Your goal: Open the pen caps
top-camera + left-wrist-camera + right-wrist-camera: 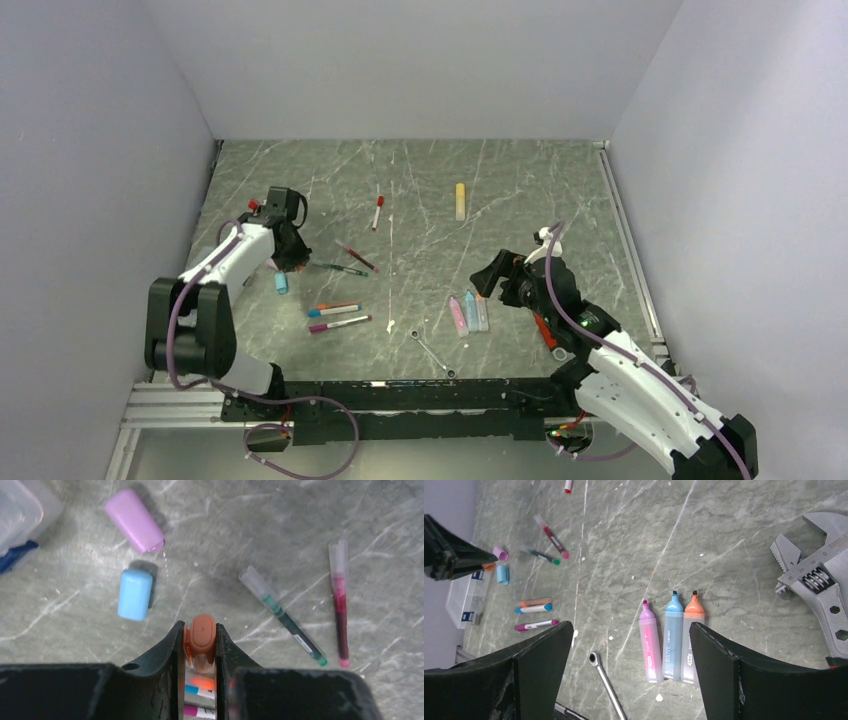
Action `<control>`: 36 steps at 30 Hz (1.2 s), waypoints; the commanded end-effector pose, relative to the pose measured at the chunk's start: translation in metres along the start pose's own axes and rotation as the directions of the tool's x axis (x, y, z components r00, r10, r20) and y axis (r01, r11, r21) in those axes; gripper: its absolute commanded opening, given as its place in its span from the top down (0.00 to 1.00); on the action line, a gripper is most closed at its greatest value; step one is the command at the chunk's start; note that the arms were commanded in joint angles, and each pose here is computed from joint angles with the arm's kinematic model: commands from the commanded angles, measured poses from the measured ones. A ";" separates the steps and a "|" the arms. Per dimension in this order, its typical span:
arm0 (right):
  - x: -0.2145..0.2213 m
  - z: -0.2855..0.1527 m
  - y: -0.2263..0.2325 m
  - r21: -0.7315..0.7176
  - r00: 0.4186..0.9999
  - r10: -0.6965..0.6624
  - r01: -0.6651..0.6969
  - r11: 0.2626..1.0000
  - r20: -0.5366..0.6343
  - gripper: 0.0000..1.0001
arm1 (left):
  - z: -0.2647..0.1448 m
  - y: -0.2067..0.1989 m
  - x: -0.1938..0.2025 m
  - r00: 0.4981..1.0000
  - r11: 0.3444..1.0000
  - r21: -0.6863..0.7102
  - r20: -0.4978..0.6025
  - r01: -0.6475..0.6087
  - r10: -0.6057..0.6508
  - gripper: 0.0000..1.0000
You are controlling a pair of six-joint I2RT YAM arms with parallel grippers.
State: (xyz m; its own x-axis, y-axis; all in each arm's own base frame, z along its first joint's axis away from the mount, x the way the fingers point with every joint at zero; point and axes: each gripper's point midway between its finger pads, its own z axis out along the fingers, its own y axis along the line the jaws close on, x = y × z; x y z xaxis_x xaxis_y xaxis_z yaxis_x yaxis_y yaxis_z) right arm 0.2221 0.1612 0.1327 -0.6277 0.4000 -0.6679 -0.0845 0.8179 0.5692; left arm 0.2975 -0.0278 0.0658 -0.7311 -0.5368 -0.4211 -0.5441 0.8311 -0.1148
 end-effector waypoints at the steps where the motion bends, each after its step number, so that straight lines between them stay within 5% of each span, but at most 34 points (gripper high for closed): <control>1: -0.008 -0.005 0.008 -0.038 0.999 -0.012 0.014 0.999 0.030 0.10 | 0.014 -0.001 -0.018 0.998 0.996 -0.064 0.010 -0.057 0.058 0.89; 5: -0.013 -0.009 0.011 -0.040 0.999 -0.027 0.028 0.999 0.041 0.09 | 0.024 0.006 -0.013 0.998 0.992 -0.110 -0.021 -0.065 0.063 0.86; 19: -0.053 0.004 0.030 0.027 0.994 -0.083 0.081 0.996 0.071 0.06 | 0.016 0.003 -0.011 0.999 0.998 -0.059 -0.023 -0.039 0.038 0.43; 27: -0.097 0.055 0.015 0.229 0.985 -0.135 0.108 0.967 0.105 0.16 | -0.054 -0.038 -0.004 0.999 0.963 0.267 0.039 -0.017 0.007 0.42; 31: -0.113 0.114 -0.005 0.288 0.993 -0.101 0.081 0.954 0.055 0.28 | -0.089 -0.050 0.029 0.998 0.892 0.450 0.056 -0.036 0.012 0.43; 36: -0.120 0.188 -0.009 0.331 0.987 -0.155 0.162 0.930 -0.046 0.29 | -0.109 -0.044 0.062 0.999 0.823 0.568 0.040 -0.024 0.002 0.43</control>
State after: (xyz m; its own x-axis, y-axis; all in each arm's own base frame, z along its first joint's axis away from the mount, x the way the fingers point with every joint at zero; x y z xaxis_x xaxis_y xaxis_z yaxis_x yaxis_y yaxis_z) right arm 0.3893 0.1610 0.1168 -0.6545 0.3105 -0.6893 0.1319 0.9447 0.3003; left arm 0.2525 -0.0948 0.1392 -0.6988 -0.5059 -0.5058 -0.2490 0.8349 -0.4909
